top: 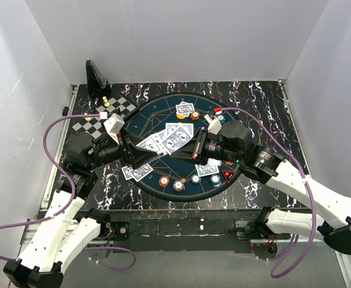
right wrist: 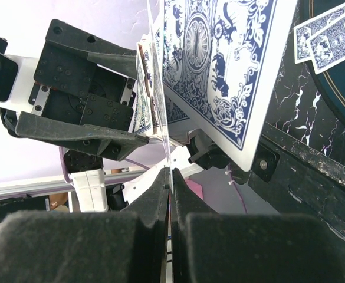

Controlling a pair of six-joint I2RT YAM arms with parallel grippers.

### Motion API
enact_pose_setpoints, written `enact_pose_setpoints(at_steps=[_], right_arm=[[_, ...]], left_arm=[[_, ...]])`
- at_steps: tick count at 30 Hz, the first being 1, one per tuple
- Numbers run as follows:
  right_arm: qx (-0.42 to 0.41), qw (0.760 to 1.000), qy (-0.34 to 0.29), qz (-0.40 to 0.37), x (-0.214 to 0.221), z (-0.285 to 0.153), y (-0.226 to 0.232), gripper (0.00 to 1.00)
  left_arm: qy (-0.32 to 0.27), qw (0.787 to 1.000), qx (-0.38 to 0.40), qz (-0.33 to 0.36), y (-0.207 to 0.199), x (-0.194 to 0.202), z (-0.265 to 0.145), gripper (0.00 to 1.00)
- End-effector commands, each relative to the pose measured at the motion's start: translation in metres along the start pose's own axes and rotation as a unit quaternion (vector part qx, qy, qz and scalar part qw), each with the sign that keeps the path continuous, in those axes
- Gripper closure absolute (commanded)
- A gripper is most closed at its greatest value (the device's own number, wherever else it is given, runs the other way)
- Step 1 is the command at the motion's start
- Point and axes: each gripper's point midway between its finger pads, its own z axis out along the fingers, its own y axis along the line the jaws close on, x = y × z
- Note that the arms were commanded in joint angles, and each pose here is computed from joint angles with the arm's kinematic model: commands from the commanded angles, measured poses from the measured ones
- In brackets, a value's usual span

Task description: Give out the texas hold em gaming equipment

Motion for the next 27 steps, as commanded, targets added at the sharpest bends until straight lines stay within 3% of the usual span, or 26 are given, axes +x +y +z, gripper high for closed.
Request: enact_pose_setpoints(at_steps=[1,21,27], right_arm=[[-0.042,0.999,-0.022,-0.020,-0.007,-0.009,0.025,0.99],[-0.089,0.991,-0.048,-0.087,-0.018,-0.044,0.075,0.99],[-0.048,0.985,-0.093,-0.138,-0.038,-0.066,0.080,0.99]], left_arm=[[-0.014,1.000,-0.001,0.012,-0.002,-0.007,-0.003,1.00],[-0.018,1.000,-0.004,0.007,-0.001,-0.007,-0.004,1.00],[-0.019,1.000,-0.005,0.006,-0.002,-0.008,-0.005,1.00]])
